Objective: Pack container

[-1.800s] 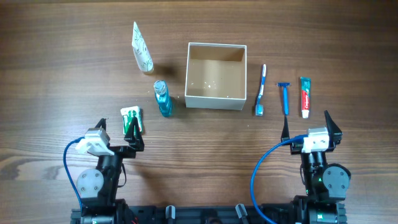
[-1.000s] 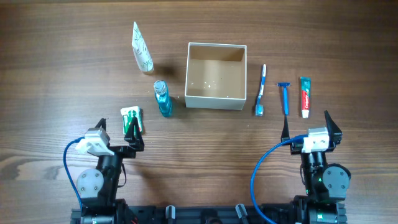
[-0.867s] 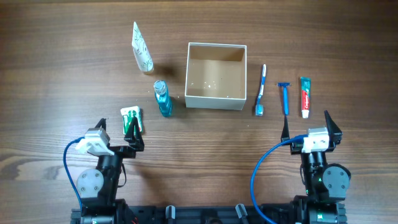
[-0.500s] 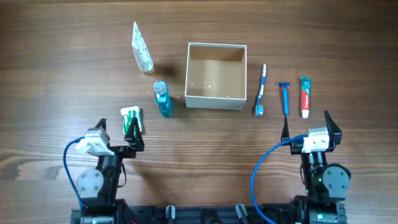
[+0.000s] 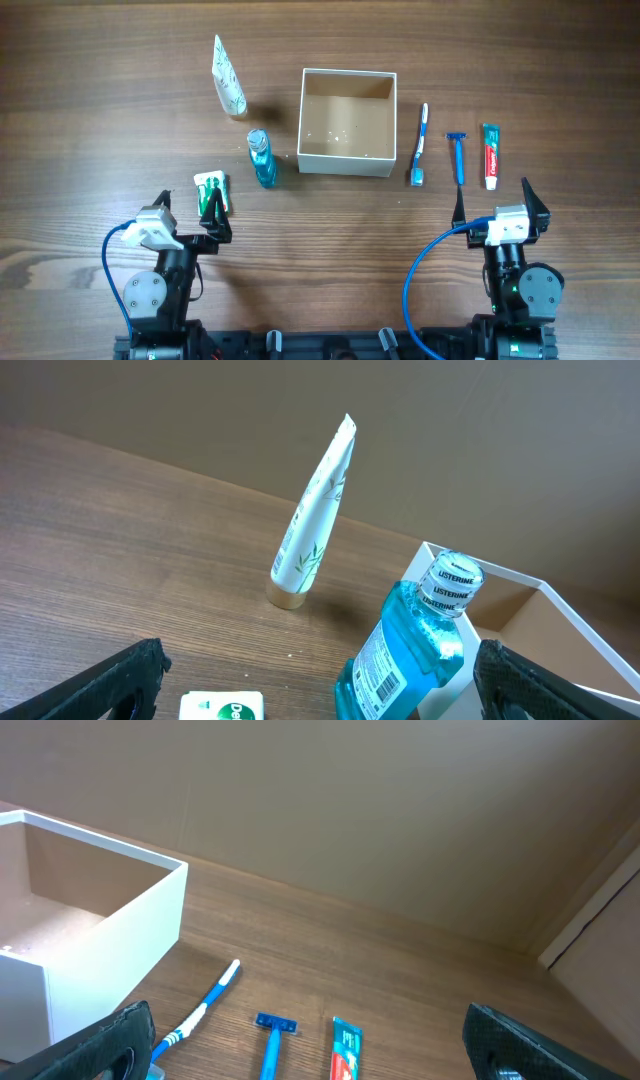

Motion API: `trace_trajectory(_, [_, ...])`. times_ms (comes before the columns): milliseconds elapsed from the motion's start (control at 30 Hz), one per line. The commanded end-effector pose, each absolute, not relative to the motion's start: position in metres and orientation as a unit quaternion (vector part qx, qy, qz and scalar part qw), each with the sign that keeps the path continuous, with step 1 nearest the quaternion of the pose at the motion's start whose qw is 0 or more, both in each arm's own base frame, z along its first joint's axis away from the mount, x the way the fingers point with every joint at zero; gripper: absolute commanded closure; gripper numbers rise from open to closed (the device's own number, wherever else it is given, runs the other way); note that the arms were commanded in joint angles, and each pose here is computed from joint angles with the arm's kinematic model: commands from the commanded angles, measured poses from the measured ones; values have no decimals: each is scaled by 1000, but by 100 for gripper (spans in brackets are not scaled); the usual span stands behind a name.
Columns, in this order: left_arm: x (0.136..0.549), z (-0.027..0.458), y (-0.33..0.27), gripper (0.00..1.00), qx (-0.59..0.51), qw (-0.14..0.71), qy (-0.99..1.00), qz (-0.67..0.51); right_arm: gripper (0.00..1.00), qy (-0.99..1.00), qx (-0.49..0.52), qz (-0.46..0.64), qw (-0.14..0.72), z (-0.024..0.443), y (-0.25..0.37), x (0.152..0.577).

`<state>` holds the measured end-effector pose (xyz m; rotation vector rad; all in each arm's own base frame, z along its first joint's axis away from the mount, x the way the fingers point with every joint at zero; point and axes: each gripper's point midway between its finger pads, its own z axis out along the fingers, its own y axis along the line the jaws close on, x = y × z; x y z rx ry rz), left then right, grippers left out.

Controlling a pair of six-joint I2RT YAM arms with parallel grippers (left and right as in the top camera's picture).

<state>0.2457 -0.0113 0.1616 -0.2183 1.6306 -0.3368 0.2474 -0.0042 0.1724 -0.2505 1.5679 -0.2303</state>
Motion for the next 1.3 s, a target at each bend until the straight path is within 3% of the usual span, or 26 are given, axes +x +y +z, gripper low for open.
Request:
trace_trajectory(0, [246, 160, -8, 0, -108, 667, 721, -150, 0, 701, -101, -102, 699, 174, -6, 247])
trace_trajectory(900, [246, 165, -12, 0, -102, 674, 714, -160, 0, 701, -101, -102, 699, 174, -6, 247])
trace_trajectory(1067, [241, 216, -26, 0, -49, 738, 646, -191, 0, 701, -101, -102, 699, 174, -6, 247])
trace_trajectory(1267, [230, 258, -25, 0, -29, 757, 630, -171, 0, 701, -101, -102, 699, 174, -6, 247])
